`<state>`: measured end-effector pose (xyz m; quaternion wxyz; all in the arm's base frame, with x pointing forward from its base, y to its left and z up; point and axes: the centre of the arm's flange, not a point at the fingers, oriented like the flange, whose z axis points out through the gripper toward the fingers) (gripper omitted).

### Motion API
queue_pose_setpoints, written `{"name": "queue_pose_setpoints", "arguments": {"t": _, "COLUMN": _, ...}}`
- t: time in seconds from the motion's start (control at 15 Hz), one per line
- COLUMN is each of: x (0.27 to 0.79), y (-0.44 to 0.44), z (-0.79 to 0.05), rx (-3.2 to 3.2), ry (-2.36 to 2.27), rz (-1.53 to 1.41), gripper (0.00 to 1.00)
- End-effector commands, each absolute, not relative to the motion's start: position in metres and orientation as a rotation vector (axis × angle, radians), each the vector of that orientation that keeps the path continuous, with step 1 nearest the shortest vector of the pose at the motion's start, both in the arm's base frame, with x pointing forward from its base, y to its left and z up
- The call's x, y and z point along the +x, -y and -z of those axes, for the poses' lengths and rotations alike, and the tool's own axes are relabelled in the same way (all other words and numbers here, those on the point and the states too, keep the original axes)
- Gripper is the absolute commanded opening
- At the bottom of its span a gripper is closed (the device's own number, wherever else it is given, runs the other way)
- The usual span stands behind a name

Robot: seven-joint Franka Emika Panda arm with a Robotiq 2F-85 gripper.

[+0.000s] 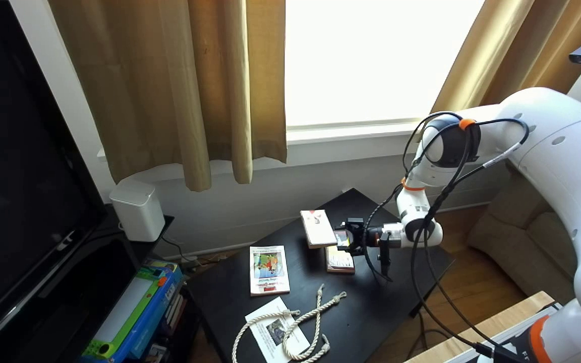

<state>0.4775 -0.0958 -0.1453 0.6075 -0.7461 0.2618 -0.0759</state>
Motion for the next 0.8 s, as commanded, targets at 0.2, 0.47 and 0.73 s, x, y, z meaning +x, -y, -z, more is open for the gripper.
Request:
{"name": "queue_pose_setpoints", "arguments": {"t": 0.2, "x": 0.454, "y": 0.092, "z": 0.092, "rx": -1.904, "ry": -0.708, "rz": 0.003, "gripper": 1.0}}
{"name": "queue_pose_setpoints", "arguments": {"t": 0.47, "x": 0.453, "y": 0.094, "z": 0.057, "rx": -2.103, "ry": -0.744, "rz": -0.038, "gripper": 1.0}}
{"name": "queue_pose_setpoints", "arguments": {"t": 0.73, "x": 0.463, "y": 0.077, "z": 0.01, "rx": -2.32, "ry": -0.691, "rz": -0.033, "gripper": 1.0}}
